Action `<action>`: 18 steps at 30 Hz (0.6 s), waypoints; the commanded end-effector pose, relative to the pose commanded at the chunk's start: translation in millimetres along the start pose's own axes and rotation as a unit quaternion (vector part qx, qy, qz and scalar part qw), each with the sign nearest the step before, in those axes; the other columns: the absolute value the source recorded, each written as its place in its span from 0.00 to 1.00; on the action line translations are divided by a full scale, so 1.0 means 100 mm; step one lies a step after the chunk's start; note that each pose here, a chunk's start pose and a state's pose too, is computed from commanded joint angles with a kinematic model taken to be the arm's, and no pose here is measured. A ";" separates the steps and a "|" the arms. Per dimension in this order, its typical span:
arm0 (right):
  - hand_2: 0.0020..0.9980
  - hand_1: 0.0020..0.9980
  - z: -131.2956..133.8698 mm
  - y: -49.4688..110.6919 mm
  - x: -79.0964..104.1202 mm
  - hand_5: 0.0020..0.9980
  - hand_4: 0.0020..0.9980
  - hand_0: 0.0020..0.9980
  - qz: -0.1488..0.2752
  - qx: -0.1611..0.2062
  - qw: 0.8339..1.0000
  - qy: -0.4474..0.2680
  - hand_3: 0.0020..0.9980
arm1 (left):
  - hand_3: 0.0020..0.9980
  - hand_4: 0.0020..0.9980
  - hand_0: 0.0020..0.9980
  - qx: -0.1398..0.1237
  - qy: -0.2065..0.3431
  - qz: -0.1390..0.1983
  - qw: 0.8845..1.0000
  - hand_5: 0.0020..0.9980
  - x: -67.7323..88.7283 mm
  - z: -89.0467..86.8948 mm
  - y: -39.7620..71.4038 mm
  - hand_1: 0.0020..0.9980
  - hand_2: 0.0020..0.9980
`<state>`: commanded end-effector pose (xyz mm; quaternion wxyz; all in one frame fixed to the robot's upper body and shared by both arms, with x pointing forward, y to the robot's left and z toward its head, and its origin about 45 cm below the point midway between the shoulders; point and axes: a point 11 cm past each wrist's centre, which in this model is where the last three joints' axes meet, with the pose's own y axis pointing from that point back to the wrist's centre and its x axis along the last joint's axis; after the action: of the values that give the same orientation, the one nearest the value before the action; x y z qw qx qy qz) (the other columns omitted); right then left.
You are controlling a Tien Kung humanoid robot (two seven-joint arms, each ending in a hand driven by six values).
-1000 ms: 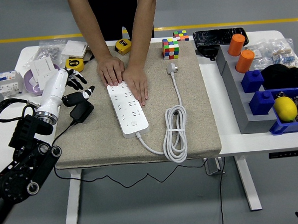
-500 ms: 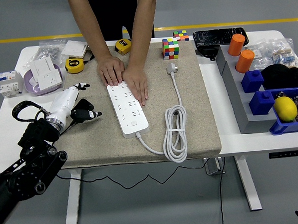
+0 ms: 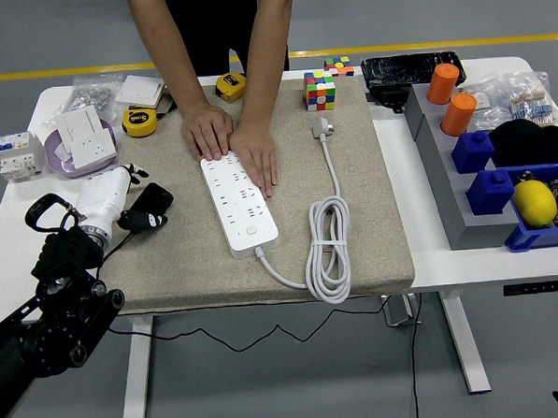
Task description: Pick up the plug,place it near the board,insert it into the board,press the button
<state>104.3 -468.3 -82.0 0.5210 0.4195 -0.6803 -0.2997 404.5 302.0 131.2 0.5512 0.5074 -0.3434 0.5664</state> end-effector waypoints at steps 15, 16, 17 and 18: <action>0.75 0.84 -0.01 0.00 0.01 0.84 1.00 1.00 0.001 0.001 1.000 0.000 0.80 | 0.44 0.98 0.29 -0.010 -0.011 -0.008 1.000 0.19 -0.03 0.04 0.00 0.33 0.37; 0.75 0.84 -0.01 0.00 0.01 0.84 1.00 1.00 0.001 0.001 1.000 0.000 0.80 | 0.44 0.98 0.29 -0.011 -0.010 -0.007 1.000 0.19 -0.03 0.04 0.00 0.33 0.37; 0.75 0.84 -0.02 0.00 0.01 0.84 1.00 1.00 0.001 0.002 1.000 0.000 0.80 | 0.44 0.98 0.29 -0.012 -0.008 -0.007 1.000 0.19 -0.03 0.04 0.00 0.33 0.37; 0.75 0.84 -0.02 0.00 0.01 0.84 1.00 1.00 0.001 0.002 1.000 0.000 0.79 | 0.42 0.97 0.28 -0.012 -0.005 -0.007 1.000 0.20 -0.02 0.05 0.00 0.32 0.35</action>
<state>105.8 -469.3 -81.2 0.5208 0.4194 -0.6813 -0.2979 404.8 296.9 130.3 0.5594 0.5058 -0.3496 0.5560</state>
